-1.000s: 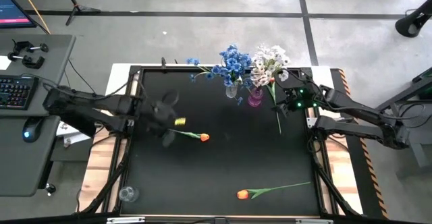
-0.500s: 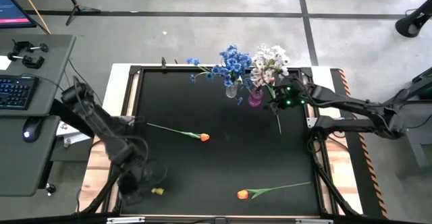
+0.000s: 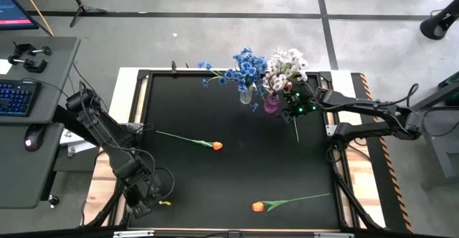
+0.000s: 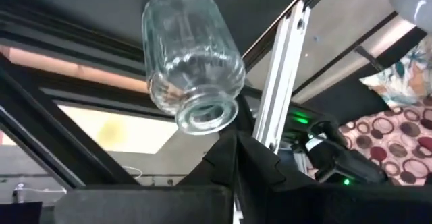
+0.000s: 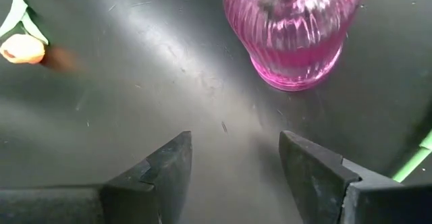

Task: Sort flowers into vase by color
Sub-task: Move the bottom transparent vase to the center table

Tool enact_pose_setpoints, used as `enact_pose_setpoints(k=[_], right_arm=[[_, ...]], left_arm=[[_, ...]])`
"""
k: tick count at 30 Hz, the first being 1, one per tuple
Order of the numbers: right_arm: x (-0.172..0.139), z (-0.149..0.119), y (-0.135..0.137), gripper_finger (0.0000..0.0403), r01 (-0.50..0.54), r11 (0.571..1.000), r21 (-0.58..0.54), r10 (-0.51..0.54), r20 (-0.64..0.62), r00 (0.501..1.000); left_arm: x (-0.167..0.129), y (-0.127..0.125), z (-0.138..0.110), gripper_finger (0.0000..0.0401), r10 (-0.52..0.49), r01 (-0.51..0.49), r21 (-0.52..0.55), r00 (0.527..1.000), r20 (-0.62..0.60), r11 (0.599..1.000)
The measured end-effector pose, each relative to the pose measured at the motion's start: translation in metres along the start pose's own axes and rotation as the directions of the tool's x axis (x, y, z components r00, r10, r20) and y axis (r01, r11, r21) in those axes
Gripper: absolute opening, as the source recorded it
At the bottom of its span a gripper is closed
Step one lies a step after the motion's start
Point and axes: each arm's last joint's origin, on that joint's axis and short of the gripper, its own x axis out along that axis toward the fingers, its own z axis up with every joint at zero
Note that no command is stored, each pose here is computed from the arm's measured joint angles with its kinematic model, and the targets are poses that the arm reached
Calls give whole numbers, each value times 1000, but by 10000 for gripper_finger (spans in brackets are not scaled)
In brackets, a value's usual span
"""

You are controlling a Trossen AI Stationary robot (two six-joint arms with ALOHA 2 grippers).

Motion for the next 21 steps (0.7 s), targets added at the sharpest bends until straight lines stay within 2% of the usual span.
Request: enact_pose_setpoints(k=[5, 10, 21], right_arm=[[1, 0, 0, 209, 0, 1000, 2, 0, -3, 1000], [1, 0, 0, 209, 0, 1000, 2, 0, -4, 1000], [1, 0, 0, 209, 0, 1000, 6, 0, -4, 1000]], left_arm=[[0, -1, 0, 0, -10, 9, 25, 1000, 14, 1000], [4, 0, 3, 0, 33, -33, 16, 999, 9, 999], [19, -6, 5, 0, 56, -55, 39, 998, -12, 998]])
